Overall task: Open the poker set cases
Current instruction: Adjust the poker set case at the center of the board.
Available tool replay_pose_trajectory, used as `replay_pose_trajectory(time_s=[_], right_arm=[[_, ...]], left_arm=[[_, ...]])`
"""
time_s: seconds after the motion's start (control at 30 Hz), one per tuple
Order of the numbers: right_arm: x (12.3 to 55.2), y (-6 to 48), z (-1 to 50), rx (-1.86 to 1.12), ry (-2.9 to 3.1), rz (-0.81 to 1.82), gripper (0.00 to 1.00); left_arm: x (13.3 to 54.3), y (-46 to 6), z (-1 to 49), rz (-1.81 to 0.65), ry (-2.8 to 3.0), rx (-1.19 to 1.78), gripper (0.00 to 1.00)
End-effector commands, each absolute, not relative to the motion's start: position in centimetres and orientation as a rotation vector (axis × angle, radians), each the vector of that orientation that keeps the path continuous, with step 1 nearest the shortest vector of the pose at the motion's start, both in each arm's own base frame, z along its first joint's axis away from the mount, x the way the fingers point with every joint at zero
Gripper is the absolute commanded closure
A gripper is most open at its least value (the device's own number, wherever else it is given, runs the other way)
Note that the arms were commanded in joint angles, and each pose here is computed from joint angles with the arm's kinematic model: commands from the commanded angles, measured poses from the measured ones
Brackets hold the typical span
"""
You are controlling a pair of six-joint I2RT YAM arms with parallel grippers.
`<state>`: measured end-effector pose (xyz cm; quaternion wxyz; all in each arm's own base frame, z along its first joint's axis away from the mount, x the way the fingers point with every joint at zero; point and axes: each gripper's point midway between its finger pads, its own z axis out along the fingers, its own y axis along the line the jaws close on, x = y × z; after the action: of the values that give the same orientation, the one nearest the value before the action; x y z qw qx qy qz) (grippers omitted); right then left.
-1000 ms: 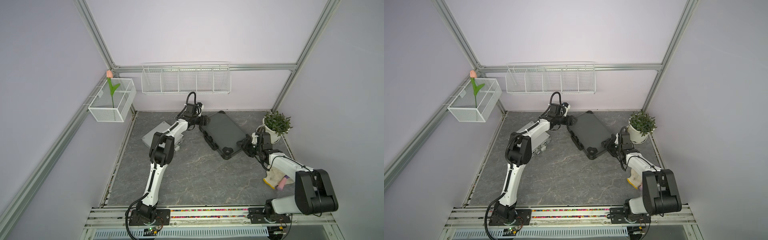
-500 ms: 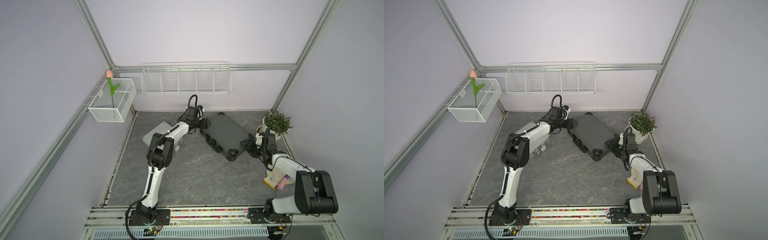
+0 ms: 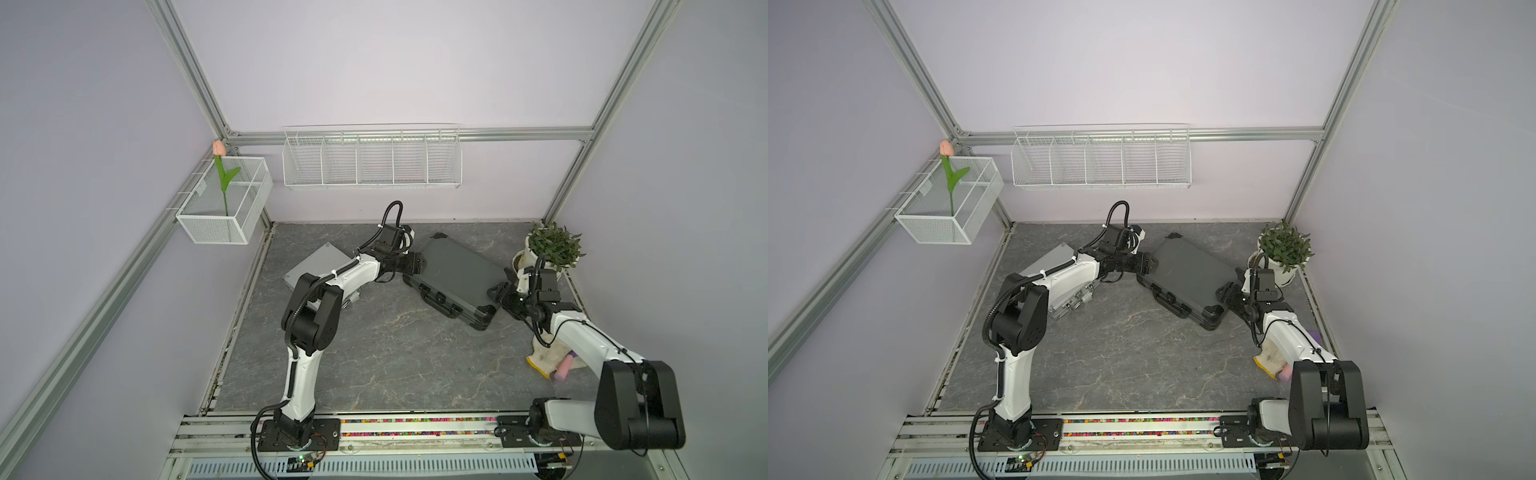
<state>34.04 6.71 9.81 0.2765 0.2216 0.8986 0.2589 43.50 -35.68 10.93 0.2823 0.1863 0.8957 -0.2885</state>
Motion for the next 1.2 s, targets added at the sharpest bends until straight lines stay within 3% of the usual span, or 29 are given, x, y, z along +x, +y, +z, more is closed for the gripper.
replay_pose_trajectory(time_s=[0.0,0.57,0.8,1.17], right_arm=[[30.6,12.6,8.7,0.400,2.558,0.938,0.32],[28.5,11.9,6.1,0.464,2.622,0.844,0.21],[29.8,10.7,7.5,0.436,2.587,0.766,0.12],[31.1,8.5,7.5,0.440,2.605,0.636,0.04]], left_arm=[[27.6,-42.2,8.2,-1.146,2.630,0.880,0.24],[20.5,-38.2,8.5,-1.132,2.621,0.983,0.23],[22.1,-36.5,11.1,-1.014,2.595,0.903,0.22],[27.1,-35.8,14.1,-1.067,2.556,0.635,0.15]])
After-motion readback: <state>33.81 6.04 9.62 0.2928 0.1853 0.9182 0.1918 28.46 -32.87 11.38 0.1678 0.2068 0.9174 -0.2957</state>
